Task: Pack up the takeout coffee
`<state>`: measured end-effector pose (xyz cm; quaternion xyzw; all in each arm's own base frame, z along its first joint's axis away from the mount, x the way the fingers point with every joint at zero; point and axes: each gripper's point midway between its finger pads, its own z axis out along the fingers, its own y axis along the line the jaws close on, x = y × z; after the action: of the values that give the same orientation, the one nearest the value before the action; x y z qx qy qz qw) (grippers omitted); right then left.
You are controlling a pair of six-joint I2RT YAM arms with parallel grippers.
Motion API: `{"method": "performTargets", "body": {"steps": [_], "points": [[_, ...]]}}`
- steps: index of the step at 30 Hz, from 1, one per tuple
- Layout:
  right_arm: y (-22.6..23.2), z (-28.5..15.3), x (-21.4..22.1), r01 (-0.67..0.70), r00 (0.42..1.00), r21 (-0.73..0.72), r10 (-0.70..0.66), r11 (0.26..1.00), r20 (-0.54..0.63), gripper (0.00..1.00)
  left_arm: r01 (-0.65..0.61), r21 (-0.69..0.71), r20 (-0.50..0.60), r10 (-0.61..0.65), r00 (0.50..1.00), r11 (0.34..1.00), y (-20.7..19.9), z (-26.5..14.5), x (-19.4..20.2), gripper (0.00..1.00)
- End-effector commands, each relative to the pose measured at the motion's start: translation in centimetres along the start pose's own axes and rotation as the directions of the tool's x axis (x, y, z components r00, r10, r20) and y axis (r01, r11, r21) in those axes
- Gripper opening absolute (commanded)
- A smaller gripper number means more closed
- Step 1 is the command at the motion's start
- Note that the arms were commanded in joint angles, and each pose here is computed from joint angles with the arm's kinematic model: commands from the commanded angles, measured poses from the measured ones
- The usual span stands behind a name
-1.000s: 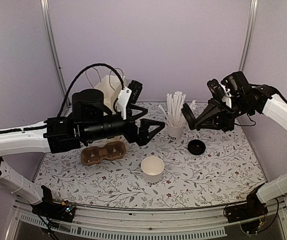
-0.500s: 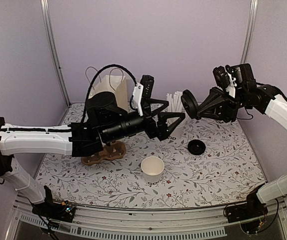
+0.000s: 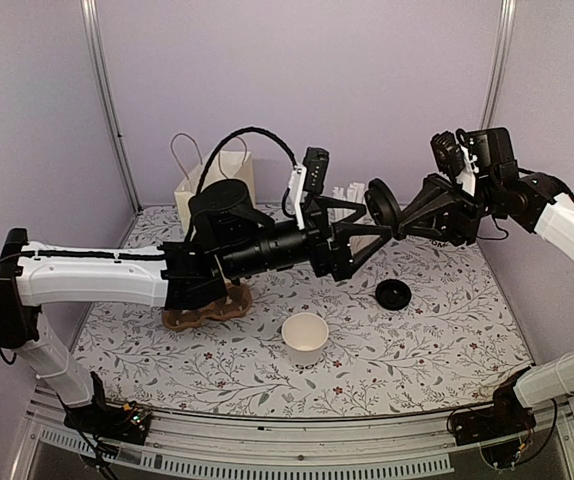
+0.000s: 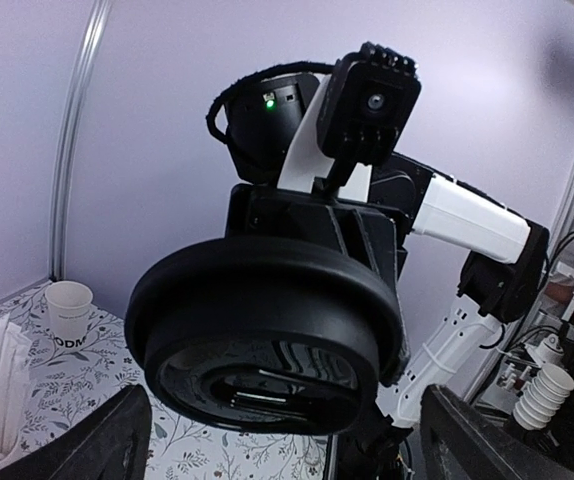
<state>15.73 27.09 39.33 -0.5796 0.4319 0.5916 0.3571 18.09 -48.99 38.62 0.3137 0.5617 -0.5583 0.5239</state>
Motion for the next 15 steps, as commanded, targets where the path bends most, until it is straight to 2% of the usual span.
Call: {"method": "performTargets", "body": {"steps": [1, 15], "points": [[1.22, 0.1, -0.53, 0.023, 1.0, -0.033, -0.022, 0.999, 0.014, 0.1, 0.022, 0.036, 0.043, -0.024, 0.999, 0.999, -0.56, 0.44, -1.52, 0.94], [1.19, 0.14, -0.33, 0.003, 1.0, -0.042, -0.002, 0.999, 0.018, 0.1, 0.031, 0.074, 0.038, -0.033, 0.999, 0.997, -0.47, 1.12, -1.26, 0.88]]}}
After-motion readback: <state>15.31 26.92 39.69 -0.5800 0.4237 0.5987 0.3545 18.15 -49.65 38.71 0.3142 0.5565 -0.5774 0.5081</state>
